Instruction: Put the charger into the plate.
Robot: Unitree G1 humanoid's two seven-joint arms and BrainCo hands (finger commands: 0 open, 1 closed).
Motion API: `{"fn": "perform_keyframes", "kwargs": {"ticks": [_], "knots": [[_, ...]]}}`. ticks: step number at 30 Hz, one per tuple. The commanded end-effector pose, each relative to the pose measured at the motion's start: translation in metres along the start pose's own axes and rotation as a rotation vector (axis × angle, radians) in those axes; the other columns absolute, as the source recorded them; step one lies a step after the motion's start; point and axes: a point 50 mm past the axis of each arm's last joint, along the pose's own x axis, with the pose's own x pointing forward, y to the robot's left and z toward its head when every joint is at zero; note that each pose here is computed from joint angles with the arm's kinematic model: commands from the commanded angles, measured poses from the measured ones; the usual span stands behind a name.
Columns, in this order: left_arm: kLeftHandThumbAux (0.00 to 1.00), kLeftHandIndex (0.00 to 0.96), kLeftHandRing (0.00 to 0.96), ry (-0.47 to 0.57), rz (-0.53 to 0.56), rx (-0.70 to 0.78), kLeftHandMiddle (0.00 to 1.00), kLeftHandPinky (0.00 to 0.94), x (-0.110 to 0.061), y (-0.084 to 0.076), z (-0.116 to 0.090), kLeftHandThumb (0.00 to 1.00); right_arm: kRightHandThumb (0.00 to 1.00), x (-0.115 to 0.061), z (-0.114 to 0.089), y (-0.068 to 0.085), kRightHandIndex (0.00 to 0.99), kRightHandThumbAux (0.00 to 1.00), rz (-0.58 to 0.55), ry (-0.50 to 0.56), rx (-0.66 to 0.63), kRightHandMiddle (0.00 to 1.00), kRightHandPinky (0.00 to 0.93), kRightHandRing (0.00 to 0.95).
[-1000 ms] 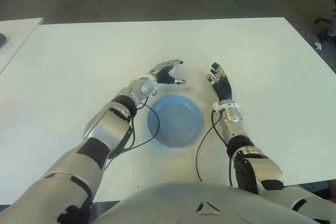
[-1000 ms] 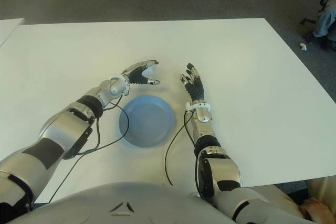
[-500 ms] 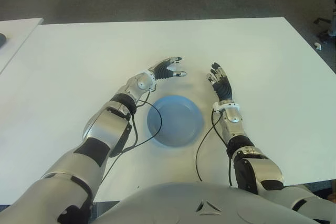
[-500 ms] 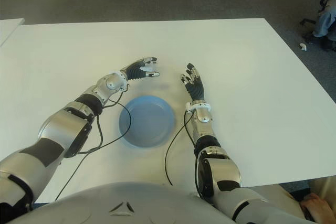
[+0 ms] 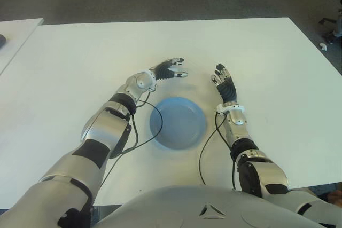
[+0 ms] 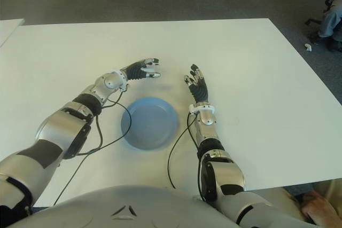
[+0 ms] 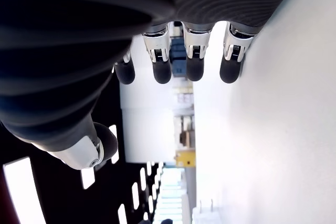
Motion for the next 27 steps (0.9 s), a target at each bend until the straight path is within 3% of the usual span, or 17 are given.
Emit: {"fn": "perform_keyframes", "kwargs": {"ticks": [1,9,15,27], "knots": [[0.395,0.000,0.000,0.173,-0.168,0.034,0.000,0.000,-0.023,-0.014,-0.045,0.000,0.053,-0.076,-0.081,-0.005,0.024,0.613,-0.079,0.405,0.062,0.053,0.059,0.048],[0.403,0.000,0.000,0.175,-0.232,0.190,0.000,0.000,-0.039,0.005,-0.055,0.000,0.060,-0.076,-0.082,-0.005,0.021,0.610,-0.082,0.426,0.069,0.049,0.051,0.046],[0.404,0.000,0.000,0.219,-0.285,0.231,0.000,0.000,-0.048,0.013,-0.063,0.000,0.058,-0.077,-0.084,-0.006,0.020,0.598,-0.084,0.435,0.063,0.056,0.055,0.053],[0.392,0.000,0.000,0.262,-0.354,0.290,0.010,0.000,-0.081,0.030,-0.085,0.000,0.041,-0.080,-0.086,-0.009,0.020,0.585,-0.084,0.454,0.059,0.064,0.048,0.052]]}}
